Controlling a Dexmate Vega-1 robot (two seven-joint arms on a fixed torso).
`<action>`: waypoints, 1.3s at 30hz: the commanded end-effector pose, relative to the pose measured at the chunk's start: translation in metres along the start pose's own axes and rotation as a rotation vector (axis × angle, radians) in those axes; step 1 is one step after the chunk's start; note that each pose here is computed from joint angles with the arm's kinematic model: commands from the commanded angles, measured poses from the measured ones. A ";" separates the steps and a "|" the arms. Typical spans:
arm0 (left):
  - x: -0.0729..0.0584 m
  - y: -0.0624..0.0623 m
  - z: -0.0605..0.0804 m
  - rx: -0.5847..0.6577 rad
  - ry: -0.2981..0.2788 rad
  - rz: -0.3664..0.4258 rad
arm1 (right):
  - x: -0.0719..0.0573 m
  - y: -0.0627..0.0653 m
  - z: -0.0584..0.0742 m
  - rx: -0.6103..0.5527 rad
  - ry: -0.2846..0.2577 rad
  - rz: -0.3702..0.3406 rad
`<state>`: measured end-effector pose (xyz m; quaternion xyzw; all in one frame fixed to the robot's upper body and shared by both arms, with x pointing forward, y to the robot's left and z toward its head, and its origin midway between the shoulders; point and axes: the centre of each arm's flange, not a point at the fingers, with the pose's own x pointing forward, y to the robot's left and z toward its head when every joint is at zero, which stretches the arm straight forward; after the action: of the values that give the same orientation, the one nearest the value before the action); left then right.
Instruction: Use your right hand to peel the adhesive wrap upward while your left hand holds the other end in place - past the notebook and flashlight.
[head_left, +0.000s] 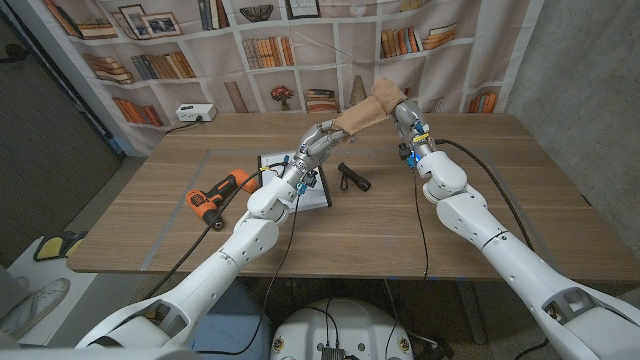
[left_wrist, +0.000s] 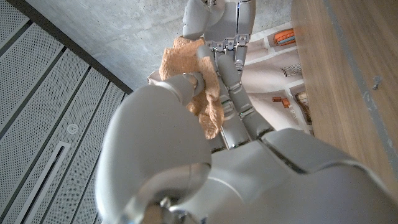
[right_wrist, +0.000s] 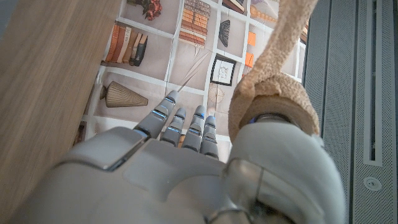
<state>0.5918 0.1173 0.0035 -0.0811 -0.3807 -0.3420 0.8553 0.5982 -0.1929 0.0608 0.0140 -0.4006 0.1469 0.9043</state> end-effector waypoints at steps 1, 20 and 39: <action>-0.010 0.001 0.007 0.002 -0.019 0.024 | -0.002 -0.006 0.003 0.001 0.001 -0.024; -0.018 -0.005 0.007 0.008 0.001 0.022 | -0.001 -0.037 0.009 -0.016 -0.018 -0.107; -0.017 -0.001 0.004 0.009 0.022 0.026 | 0.001 -0.076 0.015 -0.016 -0.024 -0.193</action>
<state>0.5773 0.1265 -0.0050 -0.0796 -0.3757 -0.3305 0.8621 0.6047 -0.2496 0.0741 0.0380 -0.4083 0.0763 0.9089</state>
